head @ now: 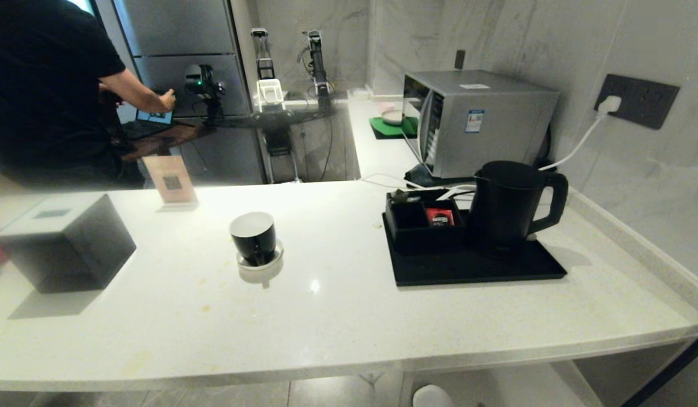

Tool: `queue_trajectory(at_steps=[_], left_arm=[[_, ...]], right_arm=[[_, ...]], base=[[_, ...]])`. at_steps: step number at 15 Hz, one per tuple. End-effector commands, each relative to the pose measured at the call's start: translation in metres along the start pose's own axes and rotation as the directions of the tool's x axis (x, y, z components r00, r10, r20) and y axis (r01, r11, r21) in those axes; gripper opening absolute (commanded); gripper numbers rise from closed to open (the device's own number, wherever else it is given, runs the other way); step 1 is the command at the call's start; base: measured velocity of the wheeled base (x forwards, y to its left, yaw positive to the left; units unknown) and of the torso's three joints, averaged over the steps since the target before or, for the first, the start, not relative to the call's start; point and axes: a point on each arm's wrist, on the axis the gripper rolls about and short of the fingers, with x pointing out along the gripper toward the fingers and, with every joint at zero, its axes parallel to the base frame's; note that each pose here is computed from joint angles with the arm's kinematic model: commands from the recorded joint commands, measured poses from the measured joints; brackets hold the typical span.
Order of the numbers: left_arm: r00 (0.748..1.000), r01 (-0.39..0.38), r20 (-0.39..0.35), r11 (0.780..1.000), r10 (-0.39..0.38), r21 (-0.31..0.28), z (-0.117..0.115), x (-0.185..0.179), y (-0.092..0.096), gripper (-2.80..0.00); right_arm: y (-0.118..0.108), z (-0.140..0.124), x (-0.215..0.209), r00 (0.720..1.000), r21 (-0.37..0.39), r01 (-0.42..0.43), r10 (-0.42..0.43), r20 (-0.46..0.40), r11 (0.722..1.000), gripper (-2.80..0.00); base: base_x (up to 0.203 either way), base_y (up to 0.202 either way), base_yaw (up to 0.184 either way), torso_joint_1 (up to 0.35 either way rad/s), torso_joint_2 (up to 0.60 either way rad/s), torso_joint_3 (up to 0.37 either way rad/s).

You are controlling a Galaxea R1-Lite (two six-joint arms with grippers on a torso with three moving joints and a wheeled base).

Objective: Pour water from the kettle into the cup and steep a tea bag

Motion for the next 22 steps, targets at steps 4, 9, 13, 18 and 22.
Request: queue_trajectory(at_steps=[4,9,13,18,22], left_arm=[[1.000,0.000,0.001,1.000,0.000,-0.001,0.000,0.000,0.000,-2.80],[1.000,0.000,0.001,1.000,0.000,-0.001,0.000,0.000,0.000,-2.80],[1.000,0.000,0.001,1.000,0.000,-0.001,0.000,0.000,0.000,-2.80],[1.000,0.000,0.001,1.000,0.000,-0.001,0.000,0.000,0.000,-2.80],[1.000,0.000,0.001,1.000,0.000,-0.001,0.000,0.000,0.000,-2.80]], right_arm=[[-0.002,0.047,0.003,0.998,-0.008,-0.060,0.060,-0.002,0.998,-2.80],[-0.003,0.075,0.036,0.983,0.002,-0.165,0.164,-0.081,0.986,-2.80],[0.001,0.084,0.088,0.965,0.039,-0.188,0.192,-0.179,0.981,-2.80],[0.006,0.071,0.173,0.944,0.077,-0.163,0.178,-0.278,0.984,-2.80],[0.000,0.038,0.238,0.954,0.077,-0.100,0.117,-0.274,0.992,-2.80]], base=[[0.000,0.000,0.000,0.000,0.00,0.000],[0.000,0.000,0.000,0.000,0.00,0.000],[0.000,0.000,0.000,0.000,0.00,0.000],[0.000,0.000,0.000,0.000,0.00,0.000],[0.000,0.000,0.000,0.000,0.00,0.000]])
